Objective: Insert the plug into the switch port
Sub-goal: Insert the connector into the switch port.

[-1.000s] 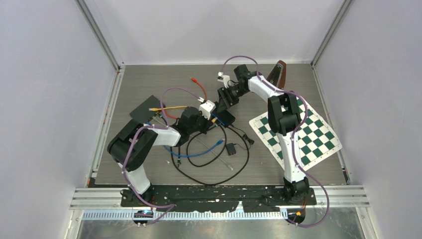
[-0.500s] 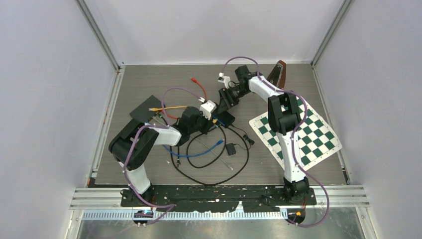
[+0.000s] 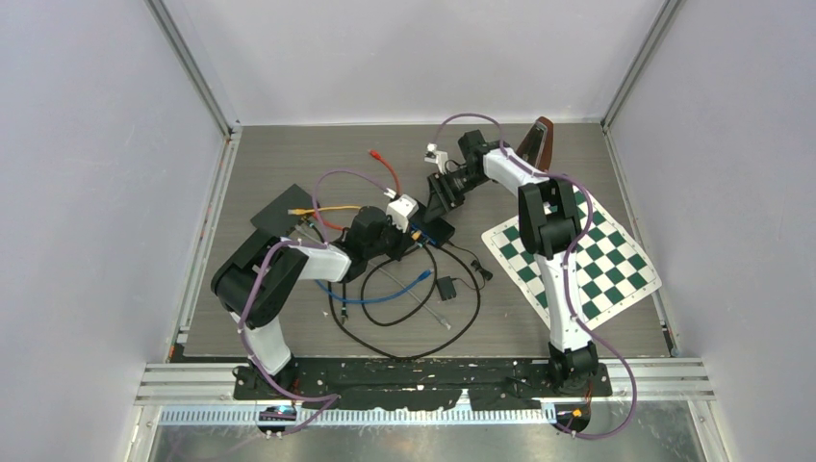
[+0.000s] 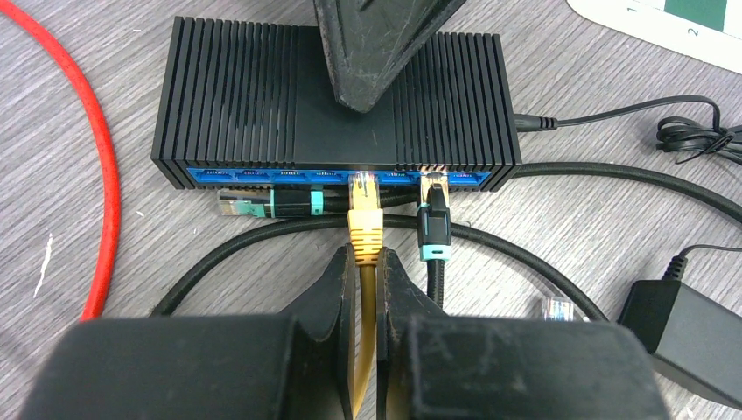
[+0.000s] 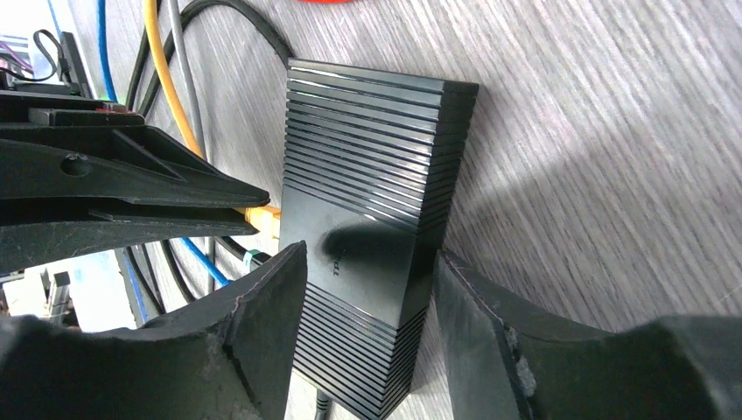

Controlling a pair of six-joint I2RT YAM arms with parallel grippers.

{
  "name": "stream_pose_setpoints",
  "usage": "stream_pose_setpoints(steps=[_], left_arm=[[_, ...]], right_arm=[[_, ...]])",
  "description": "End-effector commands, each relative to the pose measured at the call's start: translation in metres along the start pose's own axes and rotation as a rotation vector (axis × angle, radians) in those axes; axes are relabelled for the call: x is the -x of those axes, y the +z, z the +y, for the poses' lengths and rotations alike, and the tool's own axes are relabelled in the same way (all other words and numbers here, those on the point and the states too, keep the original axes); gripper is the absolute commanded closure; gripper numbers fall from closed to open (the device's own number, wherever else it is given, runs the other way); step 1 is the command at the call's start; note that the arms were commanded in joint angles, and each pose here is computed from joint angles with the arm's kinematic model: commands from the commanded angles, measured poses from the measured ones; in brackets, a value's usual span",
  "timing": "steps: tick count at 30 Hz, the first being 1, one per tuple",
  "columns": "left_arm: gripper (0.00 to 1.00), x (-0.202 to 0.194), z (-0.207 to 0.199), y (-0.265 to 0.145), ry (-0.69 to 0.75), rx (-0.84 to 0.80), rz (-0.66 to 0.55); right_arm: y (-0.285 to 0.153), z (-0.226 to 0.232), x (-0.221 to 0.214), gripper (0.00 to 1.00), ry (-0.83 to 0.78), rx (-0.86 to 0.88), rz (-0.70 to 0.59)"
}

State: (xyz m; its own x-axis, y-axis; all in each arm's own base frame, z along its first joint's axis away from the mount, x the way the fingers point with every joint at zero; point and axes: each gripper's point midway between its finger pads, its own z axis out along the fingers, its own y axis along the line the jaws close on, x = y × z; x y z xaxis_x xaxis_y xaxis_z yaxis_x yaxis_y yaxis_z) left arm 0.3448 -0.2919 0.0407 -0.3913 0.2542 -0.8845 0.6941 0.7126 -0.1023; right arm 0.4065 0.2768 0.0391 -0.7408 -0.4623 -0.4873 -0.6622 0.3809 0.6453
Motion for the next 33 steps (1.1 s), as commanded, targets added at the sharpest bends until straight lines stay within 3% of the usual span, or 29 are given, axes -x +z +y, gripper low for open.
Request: stream_pose_setpoints(steps=[1, 15, 25, 33], left_arm=[[1.00, 0.036, -0.004, 0.007, 0.004, -0.013, -0.115], [1.00, 0.075, -0.015, 0.017, -0.019, 0.000, -0.180], [1.00, 0.079, -0.010, 0.017, -0.028, 0.121, -0.192], [1.00, 0.089, -0.023, 0.017, 0.009, 0.158, -0.268]], right_arm=[[0.011, 0.042, -0.025, 0.41, 0.120, 0.159, 0.062], [0.019, 0.068, -0.044, 0.47, 0.103, 0.226, 0.095], [0.019, 0.079, -0.058, 0.49, 0.186, 0.243, 0.063], [0.025, 0.076, -0.072, 0.50, 0.285, 0.243, 0.064]])
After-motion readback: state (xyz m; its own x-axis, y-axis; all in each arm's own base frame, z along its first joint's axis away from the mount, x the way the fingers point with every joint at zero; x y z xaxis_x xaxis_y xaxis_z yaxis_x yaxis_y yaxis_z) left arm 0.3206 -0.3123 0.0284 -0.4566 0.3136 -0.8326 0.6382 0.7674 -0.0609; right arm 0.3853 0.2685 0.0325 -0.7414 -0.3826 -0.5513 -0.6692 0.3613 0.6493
